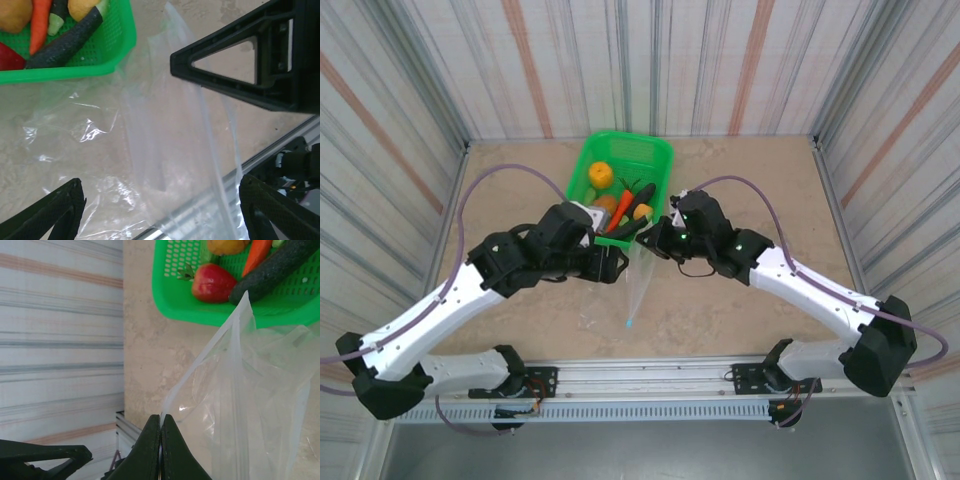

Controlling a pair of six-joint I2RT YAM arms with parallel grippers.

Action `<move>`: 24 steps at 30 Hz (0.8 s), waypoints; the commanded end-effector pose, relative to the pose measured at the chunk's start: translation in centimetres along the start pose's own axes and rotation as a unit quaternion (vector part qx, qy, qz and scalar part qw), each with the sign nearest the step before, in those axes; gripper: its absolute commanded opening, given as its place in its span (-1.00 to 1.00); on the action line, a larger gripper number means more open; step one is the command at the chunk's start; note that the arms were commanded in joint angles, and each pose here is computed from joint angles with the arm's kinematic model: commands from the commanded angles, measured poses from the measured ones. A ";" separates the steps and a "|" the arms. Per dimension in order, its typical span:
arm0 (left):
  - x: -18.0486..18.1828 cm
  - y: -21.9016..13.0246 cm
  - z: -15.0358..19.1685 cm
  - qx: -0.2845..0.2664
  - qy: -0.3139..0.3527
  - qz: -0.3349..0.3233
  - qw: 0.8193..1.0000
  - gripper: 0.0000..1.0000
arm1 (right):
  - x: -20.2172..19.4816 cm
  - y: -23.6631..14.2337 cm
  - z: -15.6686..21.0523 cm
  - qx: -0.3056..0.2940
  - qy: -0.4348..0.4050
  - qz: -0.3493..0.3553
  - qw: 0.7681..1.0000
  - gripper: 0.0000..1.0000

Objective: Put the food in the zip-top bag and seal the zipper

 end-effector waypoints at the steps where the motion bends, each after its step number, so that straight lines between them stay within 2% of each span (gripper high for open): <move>1: -1.5 0.5 -0.5 0.011 -0.020 0.032 0.999 0.64 | 0.1 0.1 0.0 -0.013 0.000 0.017 1.000 -0.88; 10: -1.0 3.6 -0.1 0.041 -0.017 -0.013 0.999 0.51 | 0.2 0.6 0.5 -0.011 -0.010 0.018 1.000 -0.87; 18: -1.6 5.2 0.6 0.051 0.020 -0.042 0.998 0.17 | 0.1 0.6 0.4 -0.014 -0.011 0.020 1.000 -0.85; 24: -1.2 5.1 0.6 0.039 0.047 -0.076 0.995 -0.34 | -0.1 0.7 0.3 -0.016 -0.014 0.025 0.999 -0.83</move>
Point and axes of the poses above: each hand's point on the last joint's axis, 136 mm out from that joint toward the fingers, its own y axis out along the fingers, its own x axis along the line the jaws close on, z = x × y, the point moved 5 cm from there along -y, back along the fingers, and after that the axes turned 2 degrees about -y, right-handed, at the moved point
